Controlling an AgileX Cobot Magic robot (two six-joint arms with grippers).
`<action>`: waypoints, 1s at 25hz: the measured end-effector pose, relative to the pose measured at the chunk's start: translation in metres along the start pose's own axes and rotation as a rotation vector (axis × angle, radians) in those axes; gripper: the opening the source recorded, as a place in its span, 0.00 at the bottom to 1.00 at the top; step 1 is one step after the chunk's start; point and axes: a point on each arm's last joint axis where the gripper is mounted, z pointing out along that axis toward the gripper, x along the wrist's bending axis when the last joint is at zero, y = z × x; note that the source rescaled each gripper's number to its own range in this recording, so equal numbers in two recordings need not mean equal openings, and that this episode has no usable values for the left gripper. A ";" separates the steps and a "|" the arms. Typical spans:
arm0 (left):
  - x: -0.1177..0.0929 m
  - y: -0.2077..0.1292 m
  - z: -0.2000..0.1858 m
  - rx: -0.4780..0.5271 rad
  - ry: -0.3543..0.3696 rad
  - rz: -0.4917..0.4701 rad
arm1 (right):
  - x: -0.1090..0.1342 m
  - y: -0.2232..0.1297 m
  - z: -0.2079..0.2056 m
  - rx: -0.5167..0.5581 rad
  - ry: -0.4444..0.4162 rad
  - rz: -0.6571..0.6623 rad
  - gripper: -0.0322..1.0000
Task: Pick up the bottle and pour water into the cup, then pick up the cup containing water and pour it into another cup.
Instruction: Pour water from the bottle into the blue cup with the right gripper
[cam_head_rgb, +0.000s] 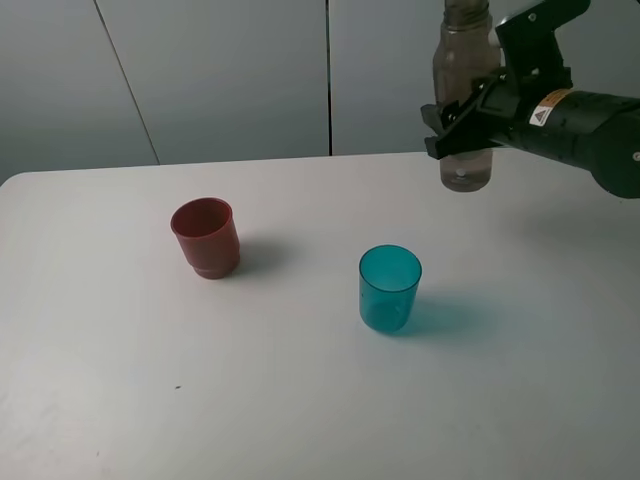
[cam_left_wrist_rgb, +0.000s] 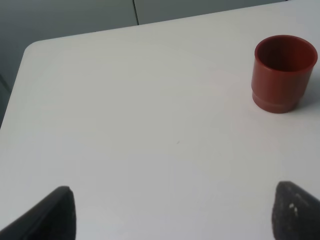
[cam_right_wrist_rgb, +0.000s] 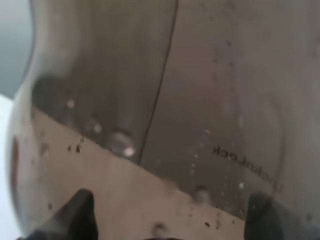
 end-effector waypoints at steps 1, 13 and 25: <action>0.000 0.000 0.000 0.000 0.000 0.000 | 0.001 0.001 -0.008 0.001 0.002 -0.025 0.05; 0.000 0.000 0.000 0.000 0.000 0.002 | 0.003 -0.016 -0.046 0.155 0.003 -0.445 0.05; 0.000 0.000 0.000 0.000 0.000 0.002 | 0.013 -0.029 -0.052 0.231 0.026 -0.747 0.05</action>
